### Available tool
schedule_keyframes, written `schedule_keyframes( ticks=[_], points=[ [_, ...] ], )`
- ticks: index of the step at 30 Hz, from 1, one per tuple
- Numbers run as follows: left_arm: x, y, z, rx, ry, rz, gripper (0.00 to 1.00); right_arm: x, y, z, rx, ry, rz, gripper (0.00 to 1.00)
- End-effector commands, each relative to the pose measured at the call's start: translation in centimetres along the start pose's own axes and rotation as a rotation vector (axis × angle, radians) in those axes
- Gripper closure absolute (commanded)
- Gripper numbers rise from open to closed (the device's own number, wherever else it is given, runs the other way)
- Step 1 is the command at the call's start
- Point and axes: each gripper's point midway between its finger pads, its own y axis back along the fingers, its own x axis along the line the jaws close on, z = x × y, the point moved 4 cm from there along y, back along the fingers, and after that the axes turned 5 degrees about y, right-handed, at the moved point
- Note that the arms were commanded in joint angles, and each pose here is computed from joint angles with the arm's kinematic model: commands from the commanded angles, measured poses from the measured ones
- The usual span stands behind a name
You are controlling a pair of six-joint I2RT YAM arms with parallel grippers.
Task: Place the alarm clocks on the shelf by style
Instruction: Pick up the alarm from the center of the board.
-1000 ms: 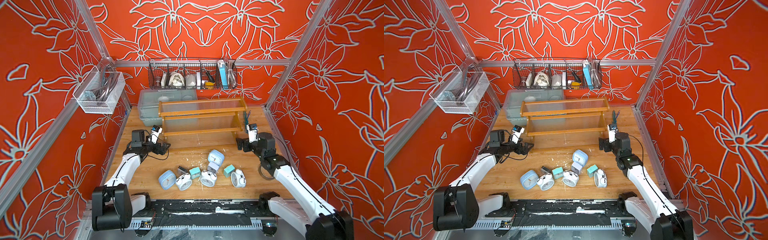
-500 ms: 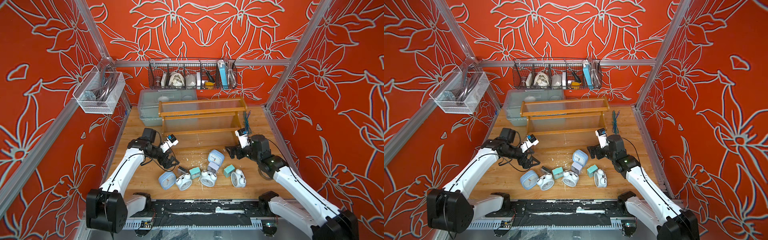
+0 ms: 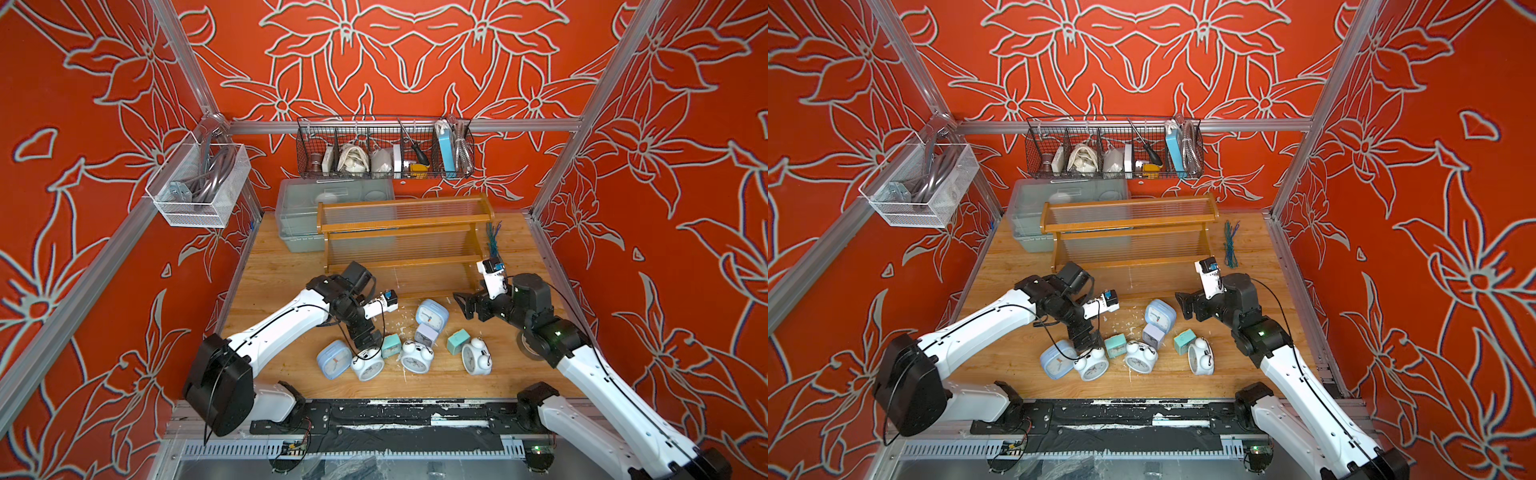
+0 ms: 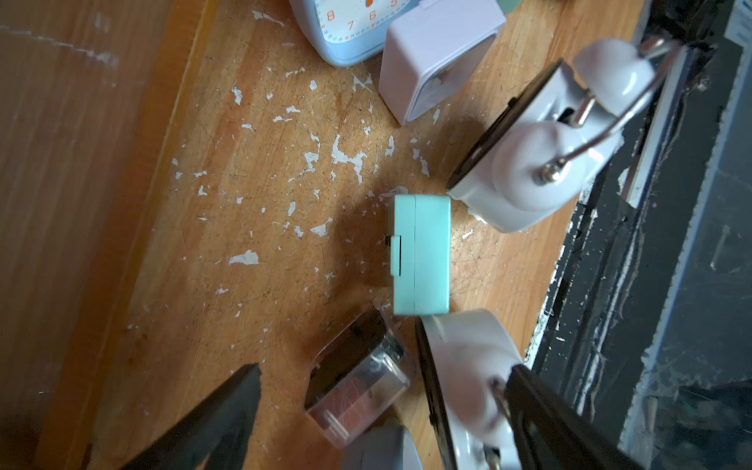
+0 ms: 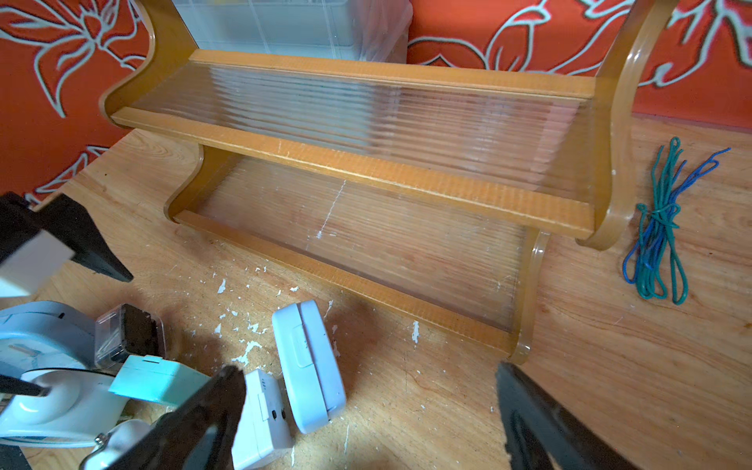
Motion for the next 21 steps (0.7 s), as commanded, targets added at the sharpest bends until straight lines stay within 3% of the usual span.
schedule_keyframes(
  ticks=[1, 16, 21],
  points=[
    [0.5, -1.3, 1.3, 0.042, -0.003, 0.064, 0.10, 0.0, 0.5, -0.3, 0.003, -0.008, -0.013, 0.01],
    [-1.6, -4.6, 2.6, 0.122, -0.071, 0.030, 0.15, -0.3, 0.3, -0.7, 0.002, -0.008, -0.038, 0.00],
    [-1.9, -5.5, 2.4, 0.153, -0.088, 0.034, 0.23, -0.4, 0.1, -0.9, 0.007, -0.008, -0.042, 0.00]
  ],
)
